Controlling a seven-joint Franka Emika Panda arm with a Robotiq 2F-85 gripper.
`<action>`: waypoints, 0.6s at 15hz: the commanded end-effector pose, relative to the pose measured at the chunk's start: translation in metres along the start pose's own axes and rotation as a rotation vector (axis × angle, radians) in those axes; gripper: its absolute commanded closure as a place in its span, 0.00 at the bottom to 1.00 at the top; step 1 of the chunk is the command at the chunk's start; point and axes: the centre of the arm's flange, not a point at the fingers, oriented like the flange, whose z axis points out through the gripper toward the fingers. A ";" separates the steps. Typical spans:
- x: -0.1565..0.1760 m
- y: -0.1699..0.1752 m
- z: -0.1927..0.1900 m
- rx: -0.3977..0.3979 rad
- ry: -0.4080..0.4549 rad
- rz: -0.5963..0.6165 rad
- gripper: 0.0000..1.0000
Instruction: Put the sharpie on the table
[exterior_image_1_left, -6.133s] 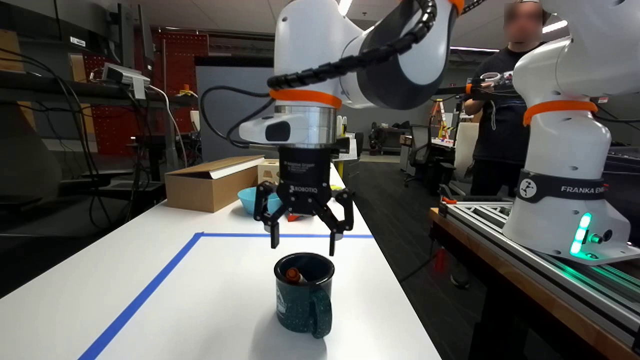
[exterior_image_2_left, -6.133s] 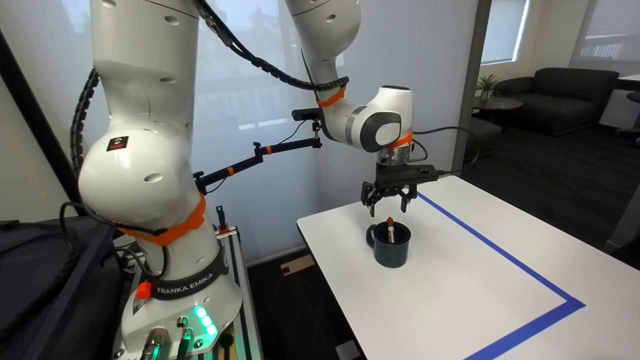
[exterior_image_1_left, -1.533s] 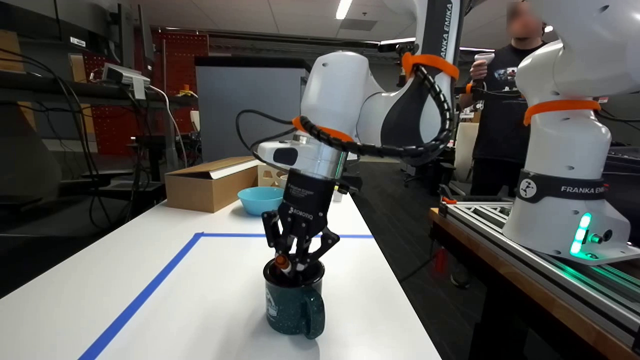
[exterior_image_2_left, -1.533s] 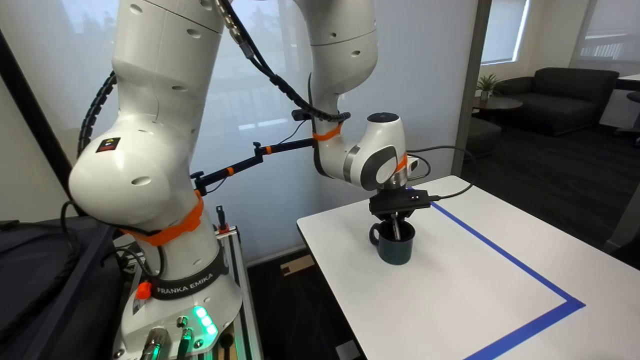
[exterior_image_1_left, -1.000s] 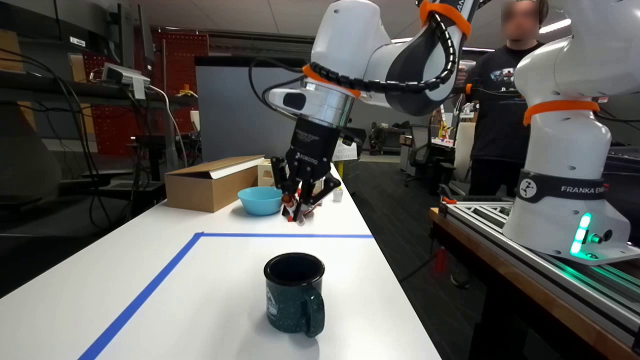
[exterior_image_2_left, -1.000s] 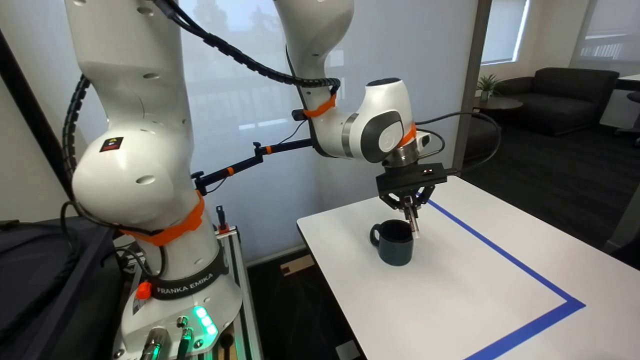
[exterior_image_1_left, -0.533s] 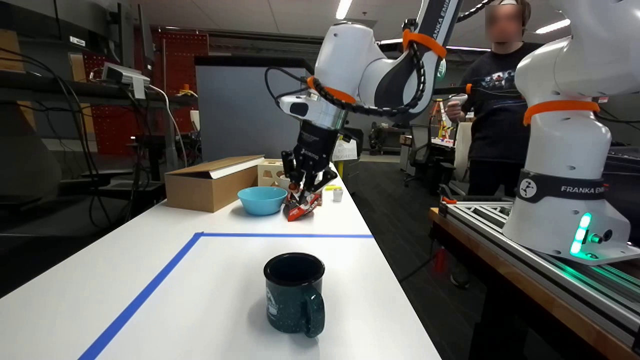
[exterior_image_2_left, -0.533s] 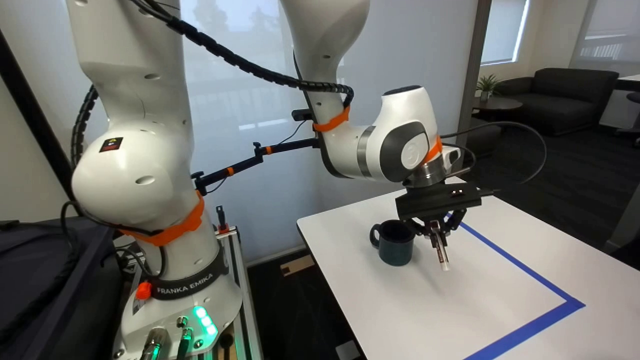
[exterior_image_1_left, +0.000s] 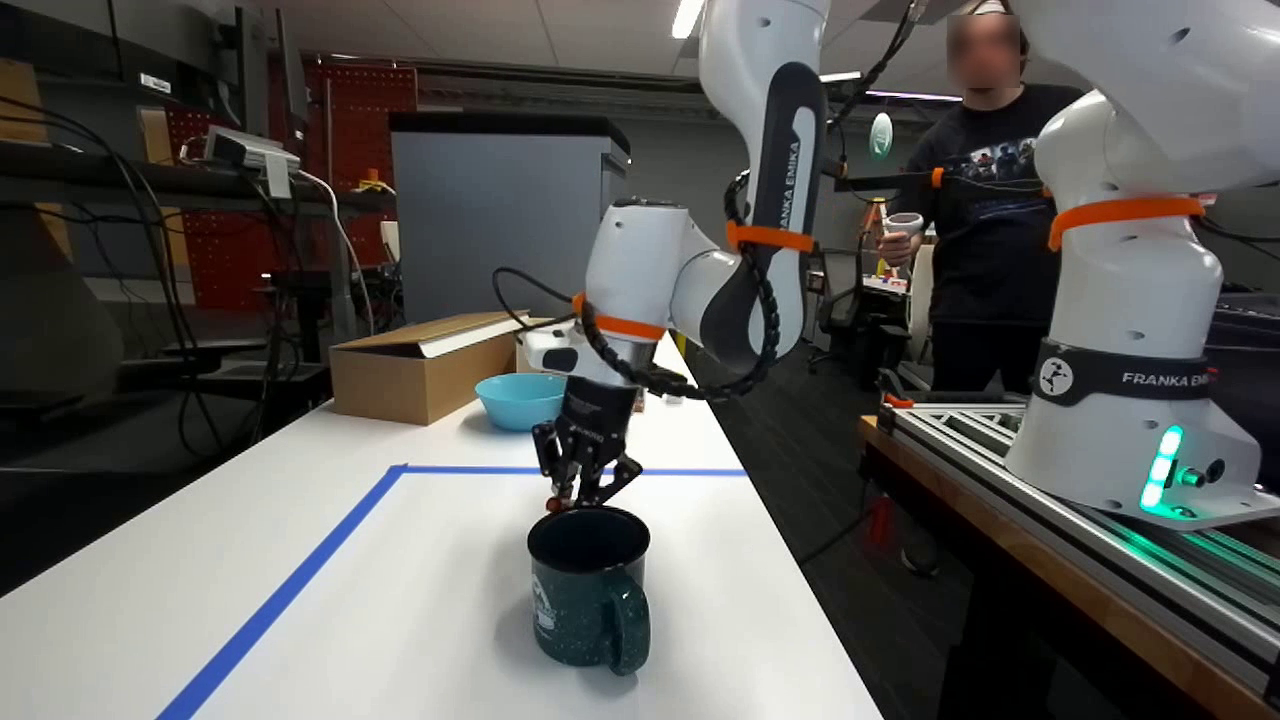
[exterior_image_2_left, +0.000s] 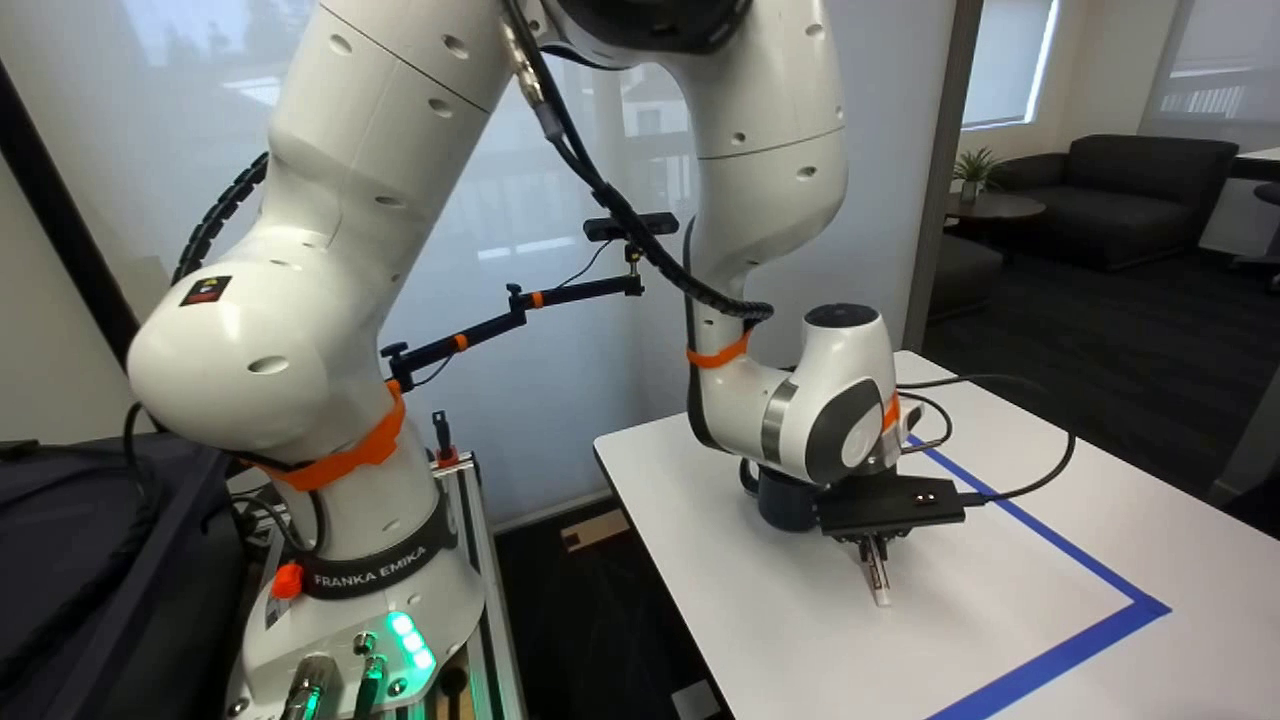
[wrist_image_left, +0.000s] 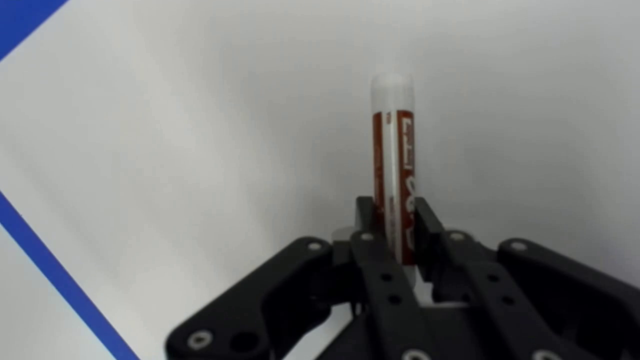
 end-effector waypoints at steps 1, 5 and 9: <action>0.003 0.035 0.042 0.011 0.023 -0.021 0.95; 0.006 0.051 0.041 0.011 0.037 -0.024 0.39; 0.018 0.050 0.025 0.029 0.067 -0.031 0.10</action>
